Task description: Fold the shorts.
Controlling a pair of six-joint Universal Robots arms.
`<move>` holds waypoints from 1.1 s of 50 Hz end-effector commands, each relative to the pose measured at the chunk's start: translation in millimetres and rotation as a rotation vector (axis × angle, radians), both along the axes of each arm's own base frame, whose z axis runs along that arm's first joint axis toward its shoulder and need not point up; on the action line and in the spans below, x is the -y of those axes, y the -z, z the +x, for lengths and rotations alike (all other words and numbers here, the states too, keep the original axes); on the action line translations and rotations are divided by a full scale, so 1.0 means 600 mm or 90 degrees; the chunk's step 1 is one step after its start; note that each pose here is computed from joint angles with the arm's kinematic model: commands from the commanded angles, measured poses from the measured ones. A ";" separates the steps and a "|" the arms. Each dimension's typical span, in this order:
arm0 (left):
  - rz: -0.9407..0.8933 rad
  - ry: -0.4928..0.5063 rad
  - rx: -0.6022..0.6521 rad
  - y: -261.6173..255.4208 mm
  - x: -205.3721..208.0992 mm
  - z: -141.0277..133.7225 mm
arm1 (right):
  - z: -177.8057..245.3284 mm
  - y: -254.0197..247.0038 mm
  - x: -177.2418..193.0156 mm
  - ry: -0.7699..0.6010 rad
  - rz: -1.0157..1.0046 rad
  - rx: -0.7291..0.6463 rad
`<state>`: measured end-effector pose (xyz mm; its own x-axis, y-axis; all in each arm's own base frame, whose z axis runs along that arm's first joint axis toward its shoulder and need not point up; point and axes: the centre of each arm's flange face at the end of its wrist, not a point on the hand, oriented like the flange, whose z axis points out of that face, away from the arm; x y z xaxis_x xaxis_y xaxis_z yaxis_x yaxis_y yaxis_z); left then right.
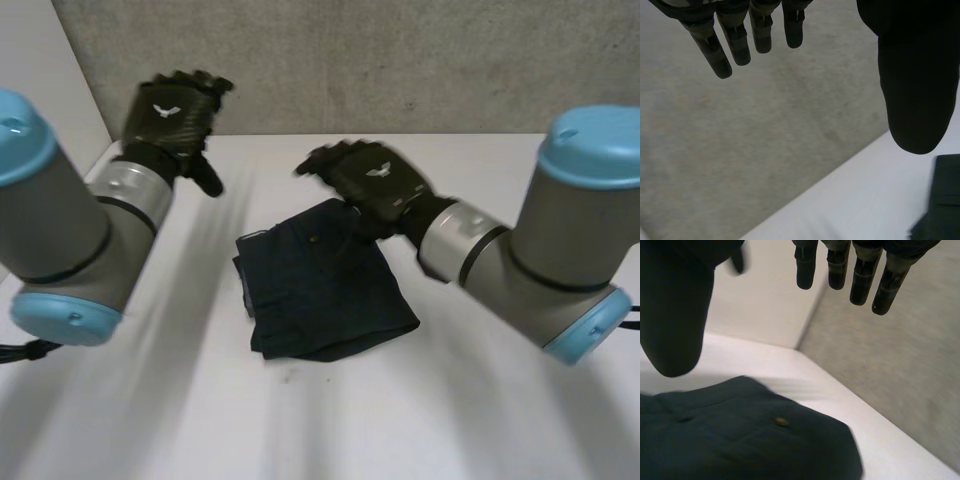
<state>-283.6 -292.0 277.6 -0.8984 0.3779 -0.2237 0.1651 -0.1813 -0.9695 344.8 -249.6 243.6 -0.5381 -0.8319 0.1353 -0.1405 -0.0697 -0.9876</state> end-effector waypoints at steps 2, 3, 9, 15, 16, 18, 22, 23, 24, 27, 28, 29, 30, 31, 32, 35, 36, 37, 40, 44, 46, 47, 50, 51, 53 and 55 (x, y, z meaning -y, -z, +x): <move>0.140 0.066 0.016 0.077 -0.052 -0.065 | -0.023 0.028 0.063 0.116 0.060 -0.021; 0.155 0.065 0.012 0.083 -0.056 -0.067 | -0.022 0.032 0.067 0.116 0.063 -0.029; 0.238 0.031 -0.017 0.130 -0.075 -0.084 | -0.004 0.070 0.094 0.114 0.109 -0.070; 0.273 -0.011 0.020 0.165 -0.079 -0.088 | 0.012 0.118 0.101 0.104 0.149 -0.104; 0.290 -0.017 0.035 0.177 -0.079 -0.087 | 0.014 0.125 0.100 0.100 0.153 -0.108; 0.313 -0.020 0.055 0.192 -0.081 -0.086 | 0.017 0.138 0.098 0.097 0.162 -0.115; 0.370 -0.034 0.103 0.226 -0.089 -0.078 | 0.020 0.165 0.093 0.088 0.169 -0.143; 0.379 -0.037 0.110 0.232 -0.090 -0.076 | 0.019 0.176 0.089 0.083 0.169 -0.161; 0.389 -0.038 0.119 0.238 -0.093 -0.074 | 0.018 0.182 0.088 0.083 0.169 -0.172; 0.395 -0.040 0.124 0.243 -0.094 -0.072 | 0.011 0.195 0.086 0.091 0.157 -0.214; 0.399 -0.041 0.126 0.245 -0.094 -0.071 | 0.010 0.196 0.087 0.096 0.150 -0.223; 0.401 -0.041 0.129 0.246 -0.095 -0.070 | 0.008 0.197 0.087 0.100 0.143 -0.232; 0.400 -0.041 0.130 0.246 -0.096 -0.070 | 0.006 0.197 0.087 0.104 0.136 -0.240; 0.399 -0.039 0.132 0.246 -0.096 -0.070 | 0.002 0.196 0.087 0.110 0.121 -0.256; 0.398 -0.038 0.138 0.245 -0.097 -0.069 | 0.002 0.194 0.087 0.109 0.113 -0.263; 0.390 -0.031 0.151 0.242 -0.098 -0.070 | -0.001 0.174 0.088 0.114 0.088 -0.263; 0.381 -0.028 0.158 0.236 -0.097 -0.070 | -0.002 0.167 0.087 0.115 0.084 -0.260; 0.373 -0.027 0.159 0.229 -0.096 -0.070 | -0.003 0.160 0.086 0.115 0.080 -0.255; 0.333 -0.024 0.134 0.183 -0.090 -0.068 | -0.003 0.125 0.081 0.120 0.053 -0.227; 0.271 -0.031 0.077 0.103 -0.079 -0.053 | -0.011 0.057 0.078 0.146 0.003 -0.156; 0.241 -0.027 0.051 0.066 -0.078 -0.046 | -0.021 0.014 0.074 0.165 -0.020 -0.106; 0.211 -0.023 0.026 0.027 -0.079 -0.037 | -0.024 -0.001 0.072 0.174 -0.028 -0.089; 0.161 -0.020 -0.012 -0.033 -0.082 -0.018 | -0.052 -0.054 0.078 0.239 -0.048 -0.030; 0.127 -0.025 -0.036 -0.071 -0.082 -0.001 | -0.062 -0.068 0.080 0.262 -0.052 -0.017; 0.094 -0.036 -0.057 -0.106 -0.079 0.021 | -0.083 -0.093 0.084 0.311 -0.063 0.002; 0.053 -0.051 -0.081 -0.152 -0.073 0.050 | -0.115 -0.133 0.082 0.381 -0.086 0.016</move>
<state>-291.7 -245.9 298.1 -0.9181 0.3804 -0.1108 0.1485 0.0711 -0.9863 314.1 -296.9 271.8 -0.7903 -0.5657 0.2356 -0.2393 -0.0689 -0.9685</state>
